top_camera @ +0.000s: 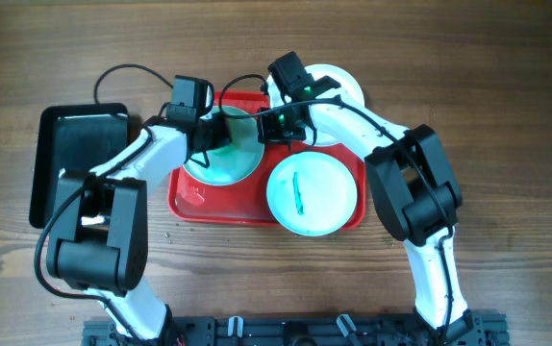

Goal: Clean dirty plates on tray and stack at the side
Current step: 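Scrub the tilted plate with the sponge in the left gripper, then lift the cleaned plate with the right gripper and set it right of the tray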

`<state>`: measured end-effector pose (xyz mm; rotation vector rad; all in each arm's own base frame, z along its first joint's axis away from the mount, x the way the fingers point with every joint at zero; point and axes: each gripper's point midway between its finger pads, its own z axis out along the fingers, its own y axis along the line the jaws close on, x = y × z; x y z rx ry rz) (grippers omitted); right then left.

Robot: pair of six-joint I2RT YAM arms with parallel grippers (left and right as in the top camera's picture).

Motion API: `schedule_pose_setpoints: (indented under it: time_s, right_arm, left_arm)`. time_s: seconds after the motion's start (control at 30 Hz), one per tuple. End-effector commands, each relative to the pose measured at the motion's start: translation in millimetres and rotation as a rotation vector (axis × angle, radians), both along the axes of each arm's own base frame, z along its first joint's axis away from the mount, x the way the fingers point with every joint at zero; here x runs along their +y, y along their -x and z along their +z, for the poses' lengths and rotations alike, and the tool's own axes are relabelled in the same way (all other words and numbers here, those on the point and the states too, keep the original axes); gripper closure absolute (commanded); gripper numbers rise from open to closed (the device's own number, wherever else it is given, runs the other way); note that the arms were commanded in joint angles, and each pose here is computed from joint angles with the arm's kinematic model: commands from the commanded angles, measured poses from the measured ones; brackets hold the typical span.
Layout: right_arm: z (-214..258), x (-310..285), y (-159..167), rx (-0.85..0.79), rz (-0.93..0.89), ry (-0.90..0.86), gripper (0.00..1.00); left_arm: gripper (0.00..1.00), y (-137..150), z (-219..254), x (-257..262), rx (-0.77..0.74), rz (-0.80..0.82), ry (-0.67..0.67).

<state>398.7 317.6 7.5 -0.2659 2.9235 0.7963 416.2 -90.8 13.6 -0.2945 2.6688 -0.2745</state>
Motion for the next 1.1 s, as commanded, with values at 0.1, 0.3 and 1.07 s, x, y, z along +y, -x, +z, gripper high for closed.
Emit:
schedule_pose_setpoints:
  time_s: [0.1, 0.3, 1.07]
  right_arm:
    - [-9.5, 9.9, 6.5, 0.031, 0.029, -0.025, 0.96]
    - [-9.6, 9.8, 6.9, 0.034, 0.027, -0.025, 0.96]
    - [24.2, -19.9, -3.1, -0.099, 0.022, 0.162, 0.96]
  left_arm:
    - [0.96, 68.7, -29.5, 38.2, 0.305, 0.279, -0.110]
    - [0.96, 94.8, 5.6, -77.4, 0.349, -0.323, 0.467]
    - [0.96, 56.0, 198.2, 138.6, 0.056, 0.377, -0.219]
